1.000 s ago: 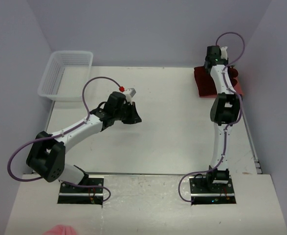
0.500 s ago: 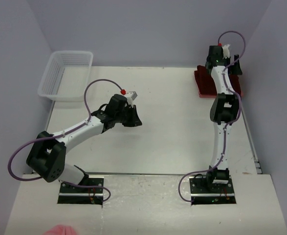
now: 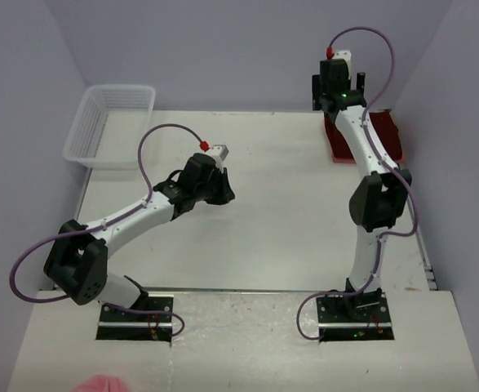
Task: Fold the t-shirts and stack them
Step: Put the neatly folded tshirt into the corner of the board with the right arm
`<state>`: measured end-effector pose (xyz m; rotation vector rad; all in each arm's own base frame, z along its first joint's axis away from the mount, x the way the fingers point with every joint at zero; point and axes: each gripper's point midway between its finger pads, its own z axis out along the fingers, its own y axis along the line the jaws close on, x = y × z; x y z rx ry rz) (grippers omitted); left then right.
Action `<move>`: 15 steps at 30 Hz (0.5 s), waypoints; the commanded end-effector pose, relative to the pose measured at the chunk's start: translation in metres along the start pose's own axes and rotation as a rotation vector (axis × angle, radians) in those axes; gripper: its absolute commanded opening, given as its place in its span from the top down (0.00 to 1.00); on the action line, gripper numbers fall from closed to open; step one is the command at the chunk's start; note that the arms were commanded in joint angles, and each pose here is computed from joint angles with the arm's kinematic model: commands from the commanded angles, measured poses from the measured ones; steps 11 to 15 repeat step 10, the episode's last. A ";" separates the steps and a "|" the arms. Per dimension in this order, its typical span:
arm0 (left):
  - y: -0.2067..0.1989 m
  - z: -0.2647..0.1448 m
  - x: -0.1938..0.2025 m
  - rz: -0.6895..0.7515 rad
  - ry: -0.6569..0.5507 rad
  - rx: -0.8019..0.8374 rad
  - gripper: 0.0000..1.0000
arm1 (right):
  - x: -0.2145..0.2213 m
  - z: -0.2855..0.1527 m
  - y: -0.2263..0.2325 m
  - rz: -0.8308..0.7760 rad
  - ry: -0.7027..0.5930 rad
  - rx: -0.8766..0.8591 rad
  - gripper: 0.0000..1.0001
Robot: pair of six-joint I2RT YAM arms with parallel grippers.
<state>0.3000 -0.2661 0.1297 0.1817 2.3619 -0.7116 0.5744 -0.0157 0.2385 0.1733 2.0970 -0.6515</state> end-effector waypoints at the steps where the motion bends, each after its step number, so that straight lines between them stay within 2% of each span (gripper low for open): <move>1: -0.015 -0.020 -0.044 0.096 -0.160 -0.014 0.89 | -0.040 -0.070 0.017 0.257 -0.091 -0.309 0.01; 5: -0.011 -0.043 -0.076 0.113 -0.336 -0.095 0.88 | -0.013 -0.100 0.047 0.254 -0.074 -0.438 0.01; 6: -0.010 -0.050 -0.083 0.113 -0.363 -0.105 0.88 | -0.026 -0.116 0.041 0.284 -0.131 -0.476 0.01; 7: -0.007 -0.055 -0.088 0.122 -0.388 -0.134 0.87 | -0.004 -0.118 0.053 0.267 -0.091 -0.530 0.01; 9: -0.007 -0.064 -0.096 0.127 -0.421 -0.144 0.84 | -0.010 -0.138 0.046 0.303 -0.150 -0.580 0.01; 10: -0.005 -0.067 -0.098 0.125 -0.437 -0.158 0.82 | 0.002 -0.137 0.045 0.299 -0.124 -0.561 0.01; 15: -0.005 -0.067 -0.098 0.125 -0.437 -0.158 0.82 | 0.002 -0.137 0.045 0.299 -0.124 -0.561 0.01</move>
